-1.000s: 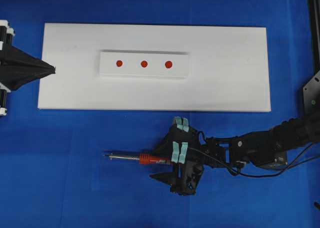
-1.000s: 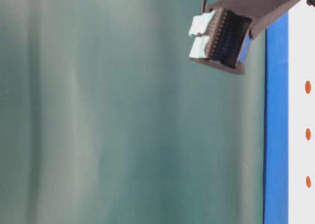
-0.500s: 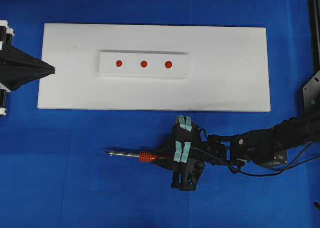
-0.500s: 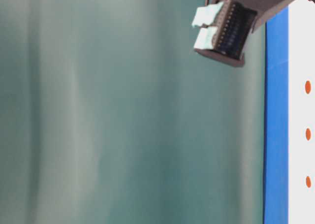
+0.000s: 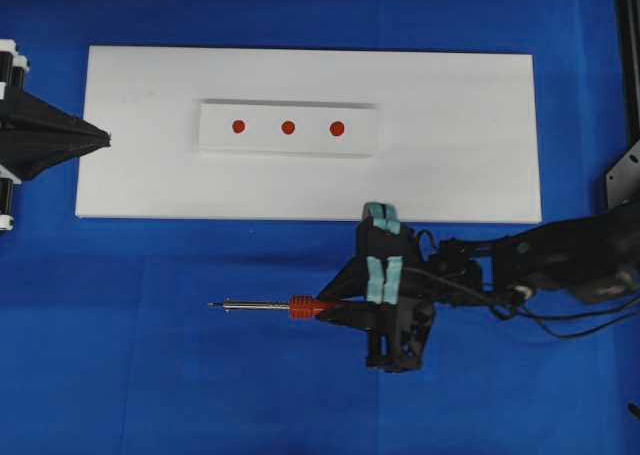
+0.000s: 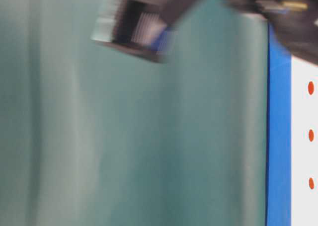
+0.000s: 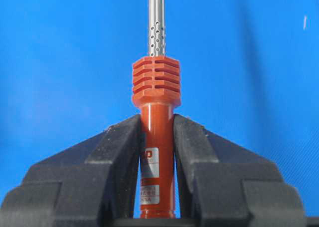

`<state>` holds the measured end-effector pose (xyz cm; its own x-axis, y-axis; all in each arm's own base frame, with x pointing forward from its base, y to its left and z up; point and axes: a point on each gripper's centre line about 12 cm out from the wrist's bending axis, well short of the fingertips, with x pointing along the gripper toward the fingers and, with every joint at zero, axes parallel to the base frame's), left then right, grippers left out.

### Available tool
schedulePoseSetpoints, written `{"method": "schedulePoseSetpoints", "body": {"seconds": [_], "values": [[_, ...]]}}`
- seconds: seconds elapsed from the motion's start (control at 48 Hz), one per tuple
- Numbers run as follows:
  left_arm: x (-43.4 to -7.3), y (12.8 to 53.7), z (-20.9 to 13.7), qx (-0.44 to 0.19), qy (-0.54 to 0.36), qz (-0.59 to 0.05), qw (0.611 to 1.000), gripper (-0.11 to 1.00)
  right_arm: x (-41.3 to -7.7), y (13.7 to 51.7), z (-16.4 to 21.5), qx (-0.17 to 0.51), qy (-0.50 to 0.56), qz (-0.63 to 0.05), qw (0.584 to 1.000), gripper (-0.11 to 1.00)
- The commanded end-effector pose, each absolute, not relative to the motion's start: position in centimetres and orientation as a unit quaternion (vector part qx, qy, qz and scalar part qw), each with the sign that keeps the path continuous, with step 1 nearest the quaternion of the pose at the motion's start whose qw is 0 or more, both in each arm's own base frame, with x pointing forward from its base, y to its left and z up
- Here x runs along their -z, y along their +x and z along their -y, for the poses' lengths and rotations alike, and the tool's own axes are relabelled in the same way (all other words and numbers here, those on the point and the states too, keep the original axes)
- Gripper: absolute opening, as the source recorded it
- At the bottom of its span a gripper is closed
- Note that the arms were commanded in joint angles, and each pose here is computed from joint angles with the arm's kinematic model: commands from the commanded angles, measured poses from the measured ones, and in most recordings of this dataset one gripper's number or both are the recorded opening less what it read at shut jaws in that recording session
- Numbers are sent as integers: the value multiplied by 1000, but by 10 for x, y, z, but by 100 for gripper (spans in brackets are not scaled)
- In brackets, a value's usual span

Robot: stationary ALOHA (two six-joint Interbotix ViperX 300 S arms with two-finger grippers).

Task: Touch the tip of the soldering iron to the mark.
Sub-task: 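Lift the soldering iron and tilt its tip downward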

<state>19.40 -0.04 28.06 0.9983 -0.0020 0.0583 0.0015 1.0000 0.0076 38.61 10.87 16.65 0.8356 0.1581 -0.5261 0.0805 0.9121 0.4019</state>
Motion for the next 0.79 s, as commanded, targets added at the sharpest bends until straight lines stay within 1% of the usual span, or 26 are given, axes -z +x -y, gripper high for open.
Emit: {"method": "schedulePoseSetpoints", "body": {"seconds": [0.0, 0.146, 0.25, 0.583, 0.771], "values": [[-285, 195, 0, 1, 3, 38, 999, 2, -210, 382, -109, -48, 205, -257, 943, 6], [-286, 195, 0, 1, 0, 38, 999, 2, -246, 373, -108, -79, 185, -239, 950, 6], [-285, 195, 0, 1, -1, 38, 999, 2, -257, 369, -106, -85, 182, -233, 952, 6], [-286, 195, 0, 1, 0, 38, 999, 2, -258, 369, -100, -82, 174, -235, 953, 6], [-286, 195, 0, 1, 0, 40, 999, 2, -256, 371, -75, -61, 163, -249, 953, 6]]}}
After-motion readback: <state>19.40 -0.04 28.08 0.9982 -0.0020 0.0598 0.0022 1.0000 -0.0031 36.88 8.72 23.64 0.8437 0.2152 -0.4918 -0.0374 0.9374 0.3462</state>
